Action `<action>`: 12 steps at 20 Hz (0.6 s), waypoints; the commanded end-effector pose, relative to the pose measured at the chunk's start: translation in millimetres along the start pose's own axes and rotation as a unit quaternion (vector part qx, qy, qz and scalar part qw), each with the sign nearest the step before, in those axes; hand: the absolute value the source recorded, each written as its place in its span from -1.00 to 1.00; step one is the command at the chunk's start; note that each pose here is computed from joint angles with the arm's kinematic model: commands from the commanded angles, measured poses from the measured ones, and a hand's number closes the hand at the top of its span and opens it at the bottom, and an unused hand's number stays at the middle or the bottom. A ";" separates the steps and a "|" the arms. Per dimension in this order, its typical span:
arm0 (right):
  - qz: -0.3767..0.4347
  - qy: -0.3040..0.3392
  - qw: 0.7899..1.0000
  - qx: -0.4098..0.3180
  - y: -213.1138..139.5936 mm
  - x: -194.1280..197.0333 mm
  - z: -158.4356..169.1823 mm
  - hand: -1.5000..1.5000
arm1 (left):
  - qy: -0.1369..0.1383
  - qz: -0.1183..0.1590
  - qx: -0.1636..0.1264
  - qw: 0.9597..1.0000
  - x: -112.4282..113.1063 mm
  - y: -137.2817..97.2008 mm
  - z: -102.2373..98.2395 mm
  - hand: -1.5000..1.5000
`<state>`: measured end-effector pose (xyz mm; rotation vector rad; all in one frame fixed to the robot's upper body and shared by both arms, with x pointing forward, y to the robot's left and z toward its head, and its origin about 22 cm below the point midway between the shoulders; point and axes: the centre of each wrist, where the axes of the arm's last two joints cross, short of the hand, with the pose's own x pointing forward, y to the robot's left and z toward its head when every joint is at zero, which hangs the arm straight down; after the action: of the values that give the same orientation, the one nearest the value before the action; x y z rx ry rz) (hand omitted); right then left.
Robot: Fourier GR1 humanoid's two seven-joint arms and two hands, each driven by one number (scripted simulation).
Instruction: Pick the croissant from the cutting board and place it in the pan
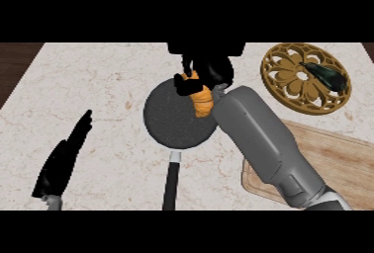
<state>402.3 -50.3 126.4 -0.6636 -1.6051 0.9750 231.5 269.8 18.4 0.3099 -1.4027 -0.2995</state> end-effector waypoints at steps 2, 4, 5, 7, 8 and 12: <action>0.025 0.027 0.998 0.045 29.6 -17.9 -12.3 1.00 | -0.017 0.002 -0.004 1.000 4.8 2.9 -5.8 0.00; 0.054 0.018 0.997 0.058 40.7 -18.3 -9.9 1.00 | -0.021 -0.007 -0.018 1.000 4.2 -1.3 -9.3 0.00; 0.066 0.018 0.994 0.082 41.0 -22.9 -12.2 1.00 | -0.012 -0.008 -0.018 1.000 -7.1 -10.8 -3.9 0.00; 0.020 0.032 0.993 0.115 48.8 -28.2 -6.9 1.00 | -0.019 0.000 -0.025 0.999 10.3 -5.8 -19.5 0.00; -0.035 0.074 0.988 0.132 47.0 -36.4 -7.0 1.00 | -0.029 0.000 -0.033 0.999 7.3 -13.0 -12.9 0.00; -0.134 0.144 0.968 0.157 55.0 -54.6 -1.2 -1.00 | -0.028 -0.004 -0.034 0.999 10.1 -17.7 -14.3 0.00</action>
<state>414.6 -58.7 66.0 -0.4597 -1.3152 0.9651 245.8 259.2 20.3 0.2640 -1.4403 -0.3541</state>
